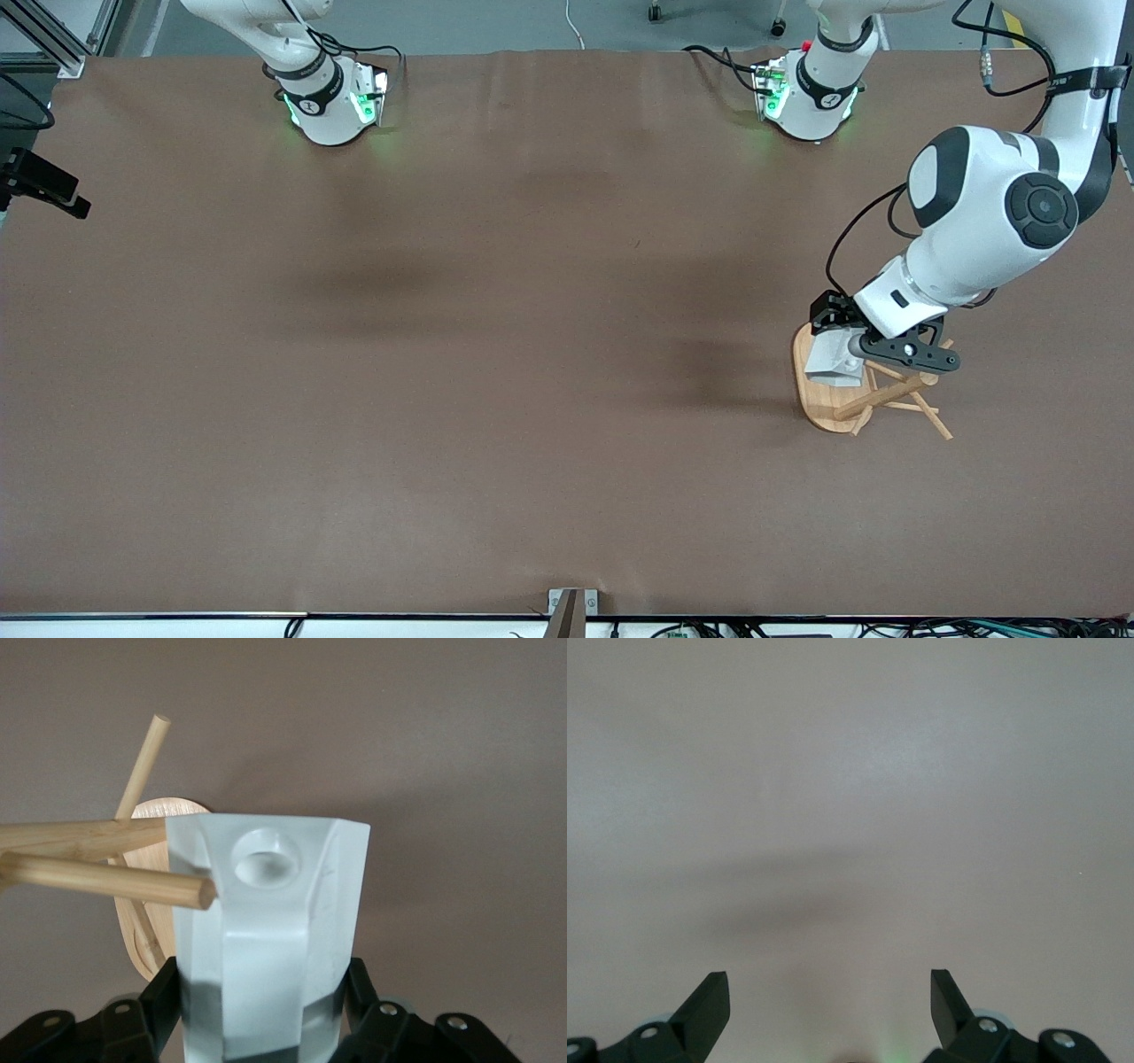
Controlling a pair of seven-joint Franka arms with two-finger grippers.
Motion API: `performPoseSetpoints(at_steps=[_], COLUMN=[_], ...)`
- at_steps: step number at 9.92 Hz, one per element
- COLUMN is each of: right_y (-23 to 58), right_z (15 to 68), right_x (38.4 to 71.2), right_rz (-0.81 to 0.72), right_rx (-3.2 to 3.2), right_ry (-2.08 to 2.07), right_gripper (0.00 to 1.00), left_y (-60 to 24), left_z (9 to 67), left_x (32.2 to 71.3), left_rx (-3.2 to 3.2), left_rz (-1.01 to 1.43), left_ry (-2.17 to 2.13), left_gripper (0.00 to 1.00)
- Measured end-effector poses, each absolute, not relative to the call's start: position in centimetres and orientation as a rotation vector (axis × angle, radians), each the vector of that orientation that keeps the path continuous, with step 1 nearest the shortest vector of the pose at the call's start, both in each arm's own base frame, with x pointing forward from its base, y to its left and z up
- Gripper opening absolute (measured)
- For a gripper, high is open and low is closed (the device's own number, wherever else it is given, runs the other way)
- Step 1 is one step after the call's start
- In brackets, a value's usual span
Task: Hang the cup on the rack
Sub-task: 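Carry the cup with the left gripper and hook its handle onto a rack peg, then open the left gripper and raise it away from the rack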
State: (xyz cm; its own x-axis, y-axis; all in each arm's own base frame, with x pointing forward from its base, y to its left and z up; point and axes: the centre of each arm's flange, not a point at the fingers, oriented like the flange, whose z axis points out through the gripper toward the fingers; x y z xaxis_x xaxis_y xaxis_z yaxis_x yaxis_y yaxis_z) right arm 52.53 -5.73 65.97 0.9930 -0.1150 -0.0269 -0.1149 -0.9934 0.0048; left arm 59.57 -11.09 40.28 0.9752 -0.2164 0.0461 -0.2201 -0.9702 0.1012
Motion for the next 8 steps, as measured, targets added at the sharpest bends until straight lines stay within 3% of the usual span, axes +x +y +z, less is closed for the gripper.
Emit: performPoseSetpoints(at_steps=[8], right_y=[-6.7], right_z=[65.4], right_x=[51.9], right_rz=[-0.127], right_rx=[3.147], right_ry=[-0.216], right_gripper=[1.0], left_y=[-8.2], left_z=[39.5], left_x=[61.0], left_rx=[2.991], left_rz=[0.065], left_ry=[-0.312], left_gripper=[0.76])
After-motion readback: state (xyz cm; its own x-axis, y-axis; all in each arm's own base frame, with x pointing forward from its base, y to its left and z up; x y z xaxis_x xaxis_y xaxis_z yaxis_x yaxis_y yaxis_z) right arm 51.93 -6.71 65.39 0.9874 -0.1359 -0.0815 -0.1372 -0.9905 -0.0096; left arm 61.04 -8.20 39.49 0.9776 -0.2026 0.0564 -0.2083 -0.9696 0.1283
